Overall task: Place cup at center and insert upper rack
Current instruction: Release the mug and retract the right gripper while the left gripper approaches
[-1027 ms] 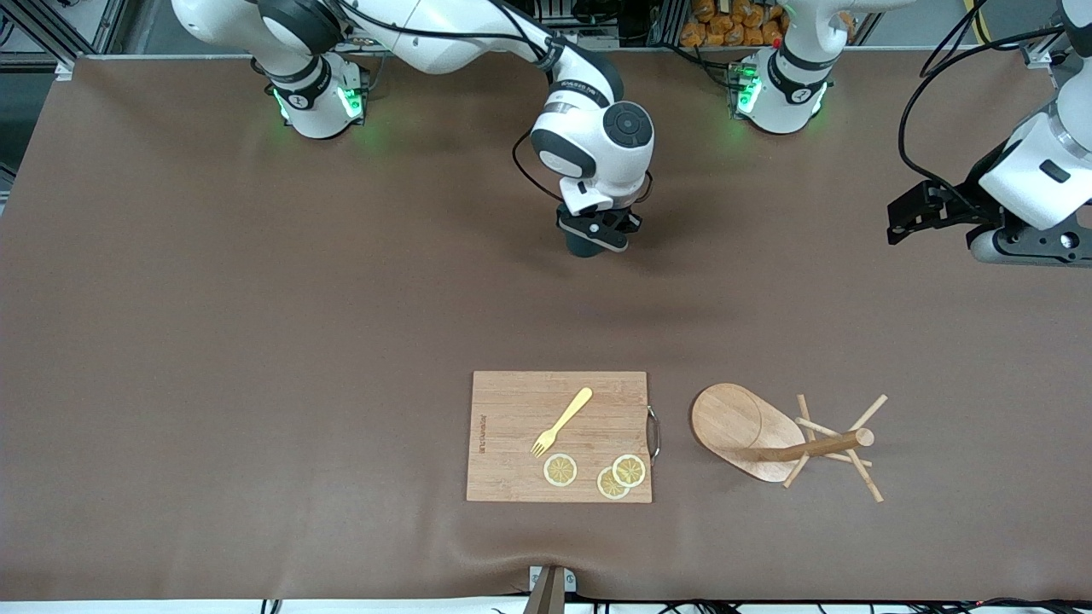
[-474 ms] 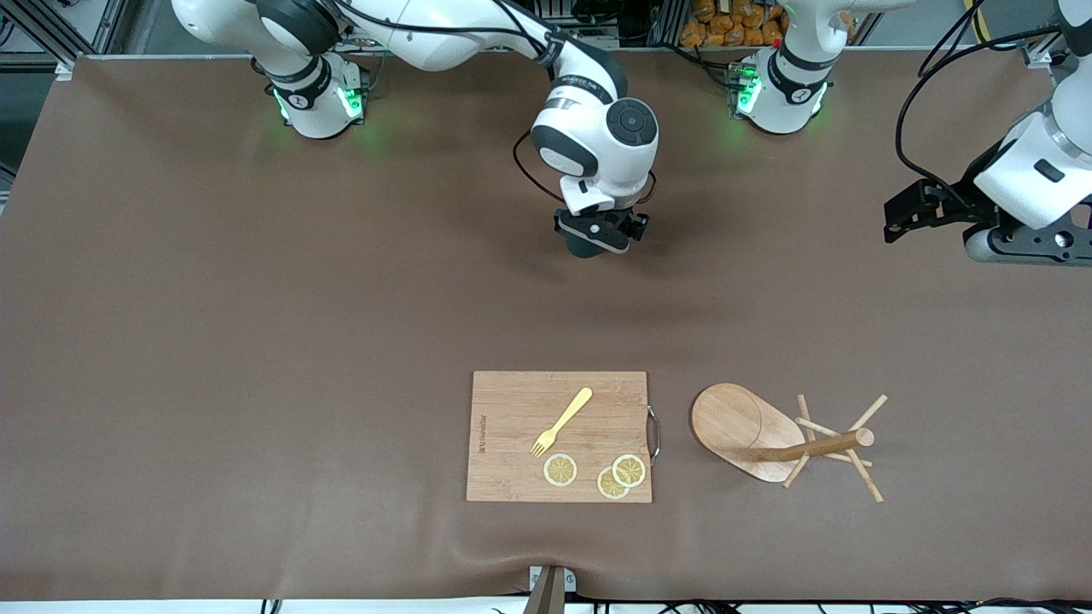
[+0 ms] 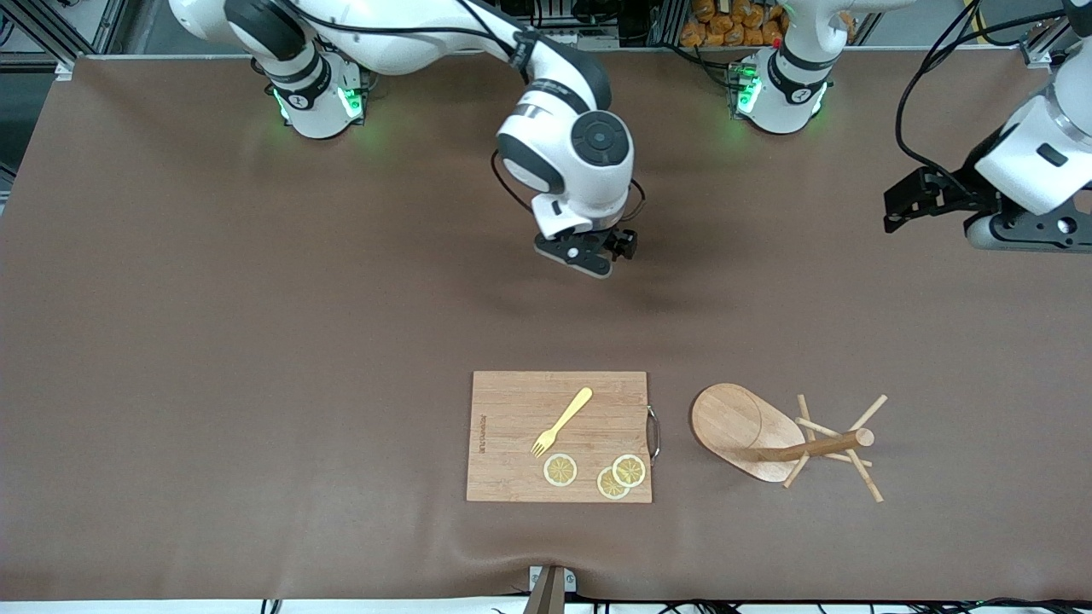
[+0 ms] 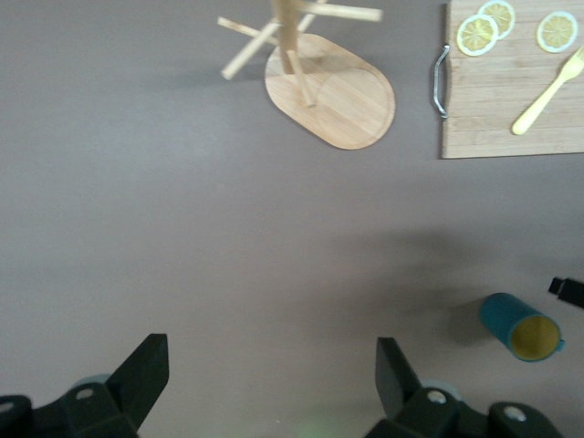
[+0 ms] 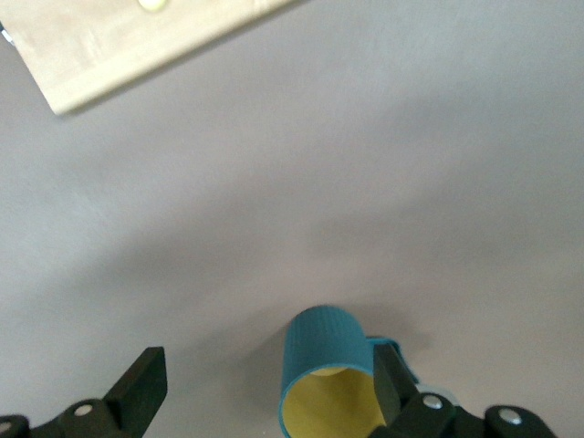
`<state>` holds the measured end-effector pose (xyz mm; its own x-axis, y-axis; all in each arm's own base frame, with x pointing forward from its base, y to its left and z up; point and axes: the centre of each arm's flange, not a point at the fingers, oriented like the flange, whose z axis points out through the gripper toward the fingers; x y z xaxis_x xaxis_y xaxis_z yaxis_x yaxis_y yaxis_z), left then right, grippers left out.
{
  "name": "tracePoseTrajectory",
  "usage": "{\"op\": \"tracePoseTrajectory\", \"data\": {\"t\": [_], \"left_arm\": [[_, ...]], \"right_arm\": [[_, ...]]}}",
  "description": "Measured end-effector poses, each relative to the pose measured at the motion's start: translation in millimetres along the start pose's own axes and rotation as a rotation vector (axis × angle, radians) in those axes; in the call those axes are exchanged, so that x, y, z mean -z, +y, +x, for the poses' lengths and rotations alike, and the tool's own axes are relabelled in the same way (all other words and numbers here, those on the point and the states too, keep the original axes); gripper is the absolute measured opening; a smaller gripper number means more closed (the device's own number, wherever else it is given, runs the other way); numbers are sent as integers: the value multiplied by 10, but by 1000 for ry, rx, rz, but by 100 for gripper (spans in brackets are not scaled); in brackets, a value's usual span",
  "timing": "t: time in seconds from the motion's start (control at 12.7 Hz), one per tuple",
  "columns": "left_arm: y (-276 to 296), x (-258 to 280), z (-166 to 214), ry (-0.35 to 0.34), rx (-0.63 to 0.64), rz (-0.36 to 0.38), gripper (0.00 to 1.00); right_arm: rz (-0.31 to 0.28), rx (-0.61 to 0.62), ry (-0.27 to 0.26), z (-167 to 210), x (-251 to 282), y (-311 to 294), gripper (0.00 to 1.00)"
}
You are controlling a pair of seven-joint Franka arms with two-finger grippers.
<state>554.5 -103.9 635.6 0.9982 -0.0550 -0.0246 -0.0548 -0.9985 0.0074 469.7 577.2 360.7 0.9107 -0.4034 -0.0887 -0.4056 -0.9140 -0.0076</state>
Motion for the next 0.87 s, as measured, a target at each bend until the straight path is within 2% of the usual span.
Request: {"op": "tracePoseTrajectory", "data": {"t": [0.24,0.47,0.63,0.87], "left_arm": [[588,-59,-118,-23,52,3,100],[893,-214,-211,-61,28,14,100],[1040,-309,-262,-80,8,21,100],[1337,-394,-380,-97,21,31,100]], "right_arm": [[29,73,6,499,585,359,100],[45,180,-6,1163,1085,1121,100],[19,221,2,1553,1347,1811,100],[-35,248,-14,1897,1646,2645,100]]}}
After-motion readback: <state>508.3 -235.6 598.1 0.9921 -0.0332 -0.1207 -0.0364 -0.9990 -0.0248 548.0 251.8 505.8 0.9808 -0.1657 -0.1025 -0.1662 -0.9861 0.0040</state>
